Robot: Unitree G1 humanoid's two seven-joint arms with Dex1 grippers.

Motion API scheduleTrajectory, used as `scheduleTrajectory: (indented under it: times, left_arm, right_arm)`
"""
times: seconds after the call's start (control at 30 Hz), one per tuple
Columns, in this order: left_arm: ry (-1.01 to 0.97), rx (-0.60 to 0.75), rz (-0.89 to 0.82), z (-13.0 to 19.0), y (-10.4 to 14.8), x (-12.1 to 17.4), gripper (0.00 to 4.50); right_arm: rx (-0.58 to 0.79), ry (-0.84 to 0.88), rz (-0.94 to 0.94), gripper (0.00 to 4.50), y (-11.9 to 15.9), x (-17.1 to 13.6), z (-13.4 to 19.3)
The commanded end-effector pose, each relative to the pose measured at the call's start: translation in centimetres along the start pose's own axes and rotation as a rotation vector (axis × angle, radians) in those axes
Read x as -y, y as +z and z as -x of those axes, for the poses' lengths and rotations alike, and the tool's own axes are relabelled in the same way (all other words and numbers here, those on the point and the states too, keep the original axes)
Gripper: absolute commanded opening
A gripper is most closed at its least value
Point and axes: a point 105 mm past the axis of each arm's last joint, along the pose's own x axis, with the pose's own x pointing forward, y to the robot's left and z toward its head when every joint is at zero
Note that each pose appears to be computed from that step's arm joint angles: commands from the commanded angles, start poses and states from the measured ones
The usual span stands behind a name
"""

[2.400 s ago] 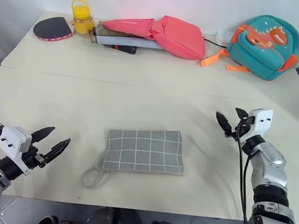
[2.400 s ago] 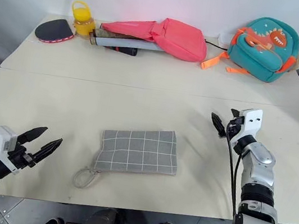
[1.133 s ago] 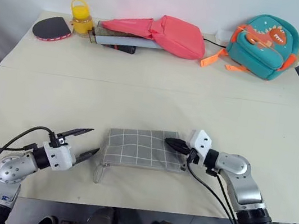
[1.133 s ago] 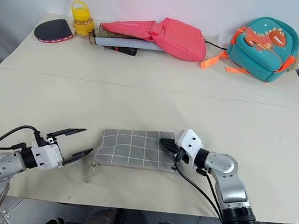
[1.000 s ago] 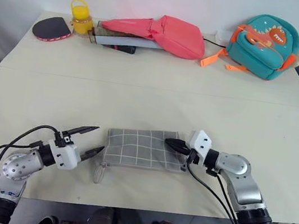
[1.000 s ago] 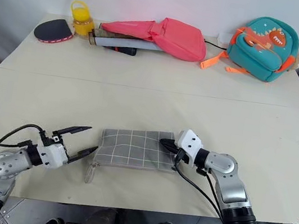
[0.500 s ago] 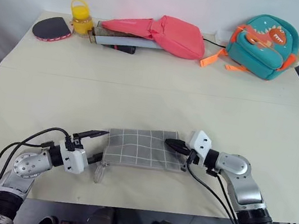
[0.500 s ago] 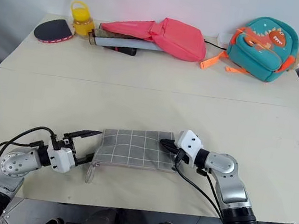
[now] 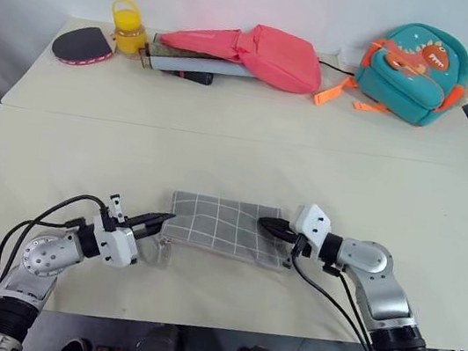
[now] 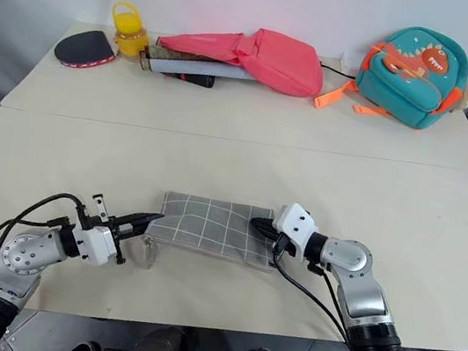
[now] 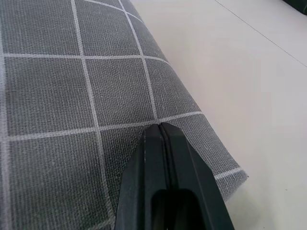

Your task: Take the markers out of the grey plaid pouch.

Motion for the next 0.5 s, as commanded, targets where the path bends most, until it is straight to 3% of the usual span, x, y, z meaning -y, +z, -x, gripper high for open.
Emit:
scheduleTrajectory:
  times: [0.03, 0.1, 0.2, 0.37, 0.5]
  left_arm:
    - [-0.016, -0.009, 0.022, 0.1, 0.0, 0.8, 0.02]
    - [0.033, -0.026, 0.02, 0.2, -0.1, 0.1, 0.0]
    - [0.112, -0.088, 0.019, 0.2, -0.9, -1.1, 0.0]
    - [0.229, -0.186, -0.003, -0.2, -2.0, -2.7, 0.0]
    - [0.344, -0.267, -0.033, -0.5, -2.4, -4.4, 0.0]
  right_arm:
    - [0.042, 0.0, 0.007, 0.18, 1.2, 0.5, -0.3]
    - [0.103, -0.039, -0.007, 0.58, 2.7, 1.6, -0.4]
    - [0.217, -0.099, -0.085, 1.55, 5.3, 3.7, -0.1]
    - [0.266, 0.045, -0.187, 3.33, 8.0, 2.8, 0.8]
    - [0.236, 0.268, -0.336, 3.33, 8.9, -0.7, 2.1]
